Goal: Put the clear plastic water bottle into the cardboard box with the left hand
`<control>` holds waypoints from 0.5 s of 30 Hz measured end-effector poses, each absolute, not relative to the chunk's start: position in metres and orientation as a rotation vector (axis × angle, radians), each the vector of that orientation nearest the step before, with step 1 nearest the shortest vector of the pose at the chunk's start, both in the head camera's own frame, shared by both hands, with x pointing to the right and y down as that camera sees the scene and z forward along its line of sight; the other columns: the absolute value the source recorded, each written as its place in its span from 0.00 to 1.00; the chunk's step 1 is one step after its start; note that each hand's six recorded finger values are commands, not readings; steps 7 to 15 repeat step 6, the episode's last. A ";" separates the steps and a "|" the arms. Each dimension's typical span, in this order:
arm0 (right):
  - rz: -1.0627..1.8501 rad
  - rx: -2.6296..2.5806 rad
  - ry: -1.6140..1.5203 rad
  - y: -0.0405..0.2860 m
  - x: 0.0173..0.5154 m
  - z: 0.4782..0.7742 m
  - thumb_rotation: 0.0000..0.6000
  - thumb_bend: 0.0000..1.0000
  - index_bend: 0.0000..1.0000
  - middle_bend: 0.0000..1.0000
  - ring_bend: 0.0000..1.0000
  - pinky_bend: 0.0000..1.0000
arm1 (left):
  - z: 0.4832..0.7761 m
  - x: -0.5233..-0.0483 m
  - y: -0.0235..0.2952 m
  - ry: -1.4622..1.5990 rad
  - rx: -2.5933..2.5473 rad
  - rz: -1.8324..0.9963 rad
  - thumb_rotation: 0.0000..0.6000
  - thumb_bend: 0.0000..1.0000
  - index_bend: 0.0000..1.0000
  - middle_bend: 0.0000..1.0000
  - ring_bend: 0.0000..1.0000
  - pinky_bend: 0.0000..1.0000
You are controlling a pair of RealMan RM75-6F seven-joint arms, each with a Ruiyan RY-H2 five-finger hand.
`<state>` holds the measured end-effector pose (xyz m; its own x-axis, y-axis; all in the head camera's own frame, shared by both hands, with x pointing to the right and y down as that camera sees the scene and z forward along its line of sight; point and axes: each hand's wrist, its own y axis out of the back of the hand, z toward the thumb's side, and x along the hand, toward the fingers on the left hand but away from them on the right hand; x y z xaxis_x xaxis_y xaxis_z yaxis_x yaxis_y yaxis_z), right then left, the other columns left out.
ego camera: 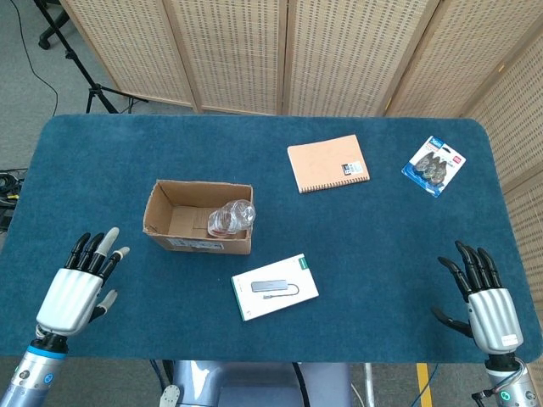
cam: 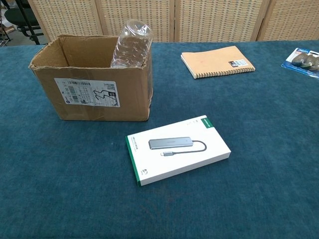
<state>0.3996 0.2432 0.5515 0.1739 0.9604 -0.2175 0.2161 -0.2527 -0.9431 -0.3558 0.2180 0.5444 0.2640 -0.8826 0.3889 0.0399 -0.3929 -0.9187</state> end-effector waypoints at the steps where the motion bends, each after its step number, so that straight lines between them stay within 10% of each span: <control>1: 1.148 -1.631 -1.142 0.243 0.400 0.552 1.00 0.11 0.18 0.00 0.00 0.00 | 0.546 -0.358 0.221 0.798 -1.621 -1.279 1.00 0.28 0.20 0.00 0.00 0.00; 15: 1.155 -1.635 -1.126 0.245 0.398 0.555 1.00 0.11 0.18 0.00 0.00 0.00 | 0.554 -0.367 0.241 0.814 -1.607 -1.304 1.00 0.29 0.20 0.00 0.00 0.00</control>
